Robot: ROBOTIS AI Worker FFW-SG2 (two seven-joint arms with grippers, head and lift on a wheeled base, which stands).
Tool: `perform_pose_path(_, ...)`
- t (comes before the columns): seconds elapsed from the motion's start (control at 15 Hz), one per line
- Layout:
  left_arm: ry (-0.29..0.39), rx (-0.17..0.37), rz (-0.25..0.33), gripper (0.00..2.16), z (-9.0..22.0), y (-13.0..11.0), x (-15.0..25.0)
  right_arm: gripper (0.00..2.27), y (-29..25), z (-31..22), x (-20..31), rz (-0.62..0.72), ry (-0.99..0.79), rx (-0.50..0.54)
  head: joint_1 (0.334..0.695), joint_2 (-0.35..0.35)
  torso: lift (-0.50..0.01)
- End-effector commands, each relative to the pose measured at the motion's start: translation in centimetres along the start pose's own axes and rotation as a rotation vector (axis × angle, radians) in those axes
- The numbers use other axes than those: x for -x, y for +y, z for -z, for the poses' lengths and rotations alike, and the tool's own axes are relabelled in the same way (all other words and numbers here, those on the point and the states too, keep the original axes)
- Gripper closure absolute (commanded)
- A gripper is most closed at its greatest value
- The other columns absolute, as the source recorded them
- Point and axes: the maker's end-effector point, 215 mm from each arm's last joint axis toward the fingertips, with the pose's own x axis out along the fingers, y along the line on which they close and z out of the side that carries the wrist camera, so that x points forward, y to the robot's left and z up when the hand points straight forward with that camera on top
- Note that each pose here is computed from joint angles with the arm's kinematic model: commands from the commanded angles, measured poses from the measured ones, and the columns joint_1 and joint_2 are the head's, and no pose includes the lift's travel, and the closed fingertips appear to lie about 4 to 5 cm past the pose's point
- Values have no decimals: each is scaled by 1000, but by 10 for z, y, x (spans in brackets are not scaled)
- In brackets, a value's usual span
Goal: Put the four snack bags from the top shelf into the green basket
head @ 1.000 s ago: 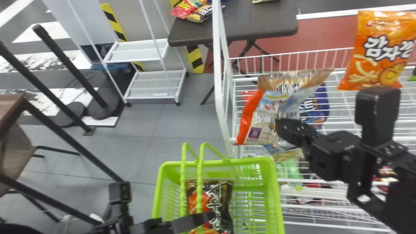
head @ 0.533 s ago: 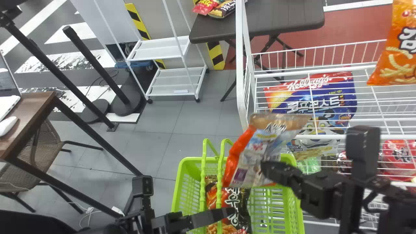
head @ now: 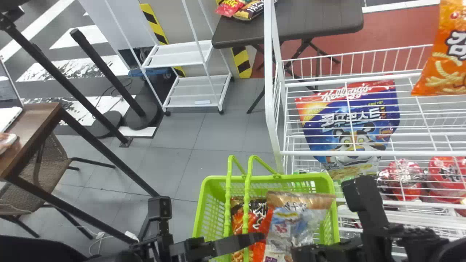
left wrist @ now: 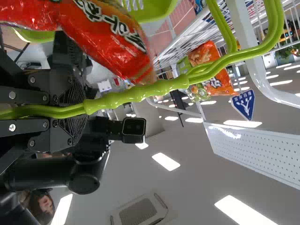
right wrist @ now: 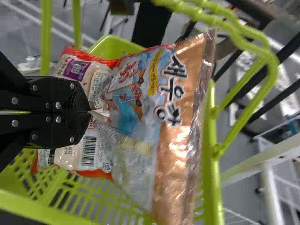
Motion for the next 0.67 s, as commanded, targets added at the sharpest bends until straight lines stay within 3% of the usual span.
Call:
perform_pose_path(0.0, 2, 0, 10, 2148, 0, -2, 0, -1, -6, 1, 3, 20, 14, 4, 695, 350, 0)
perform_pose_path(0.27, 2, 1, 8, 2148, 1, -2, 1, 56, -34, -62, 42, 65, -178, 9, 695, 350, 0)
perform_pose_path(0.4, -1, 1, 6, 2148, 1, -3, 2, 60, -81, -116, 91, 168, -349, 10, 695, 350, 0)
perform_pose_path(0.53, -2, 1, 5, 2148, 1, -2, 3, 60, -135, -196, 167, 333, -609, 79, 695, 350, 0)
perform_pose_path(0.6, -1, 2, 6, 2148, 2, -2, 3, 60, -160, -214, 192, 416, -661, 94, 695, 293, 0)
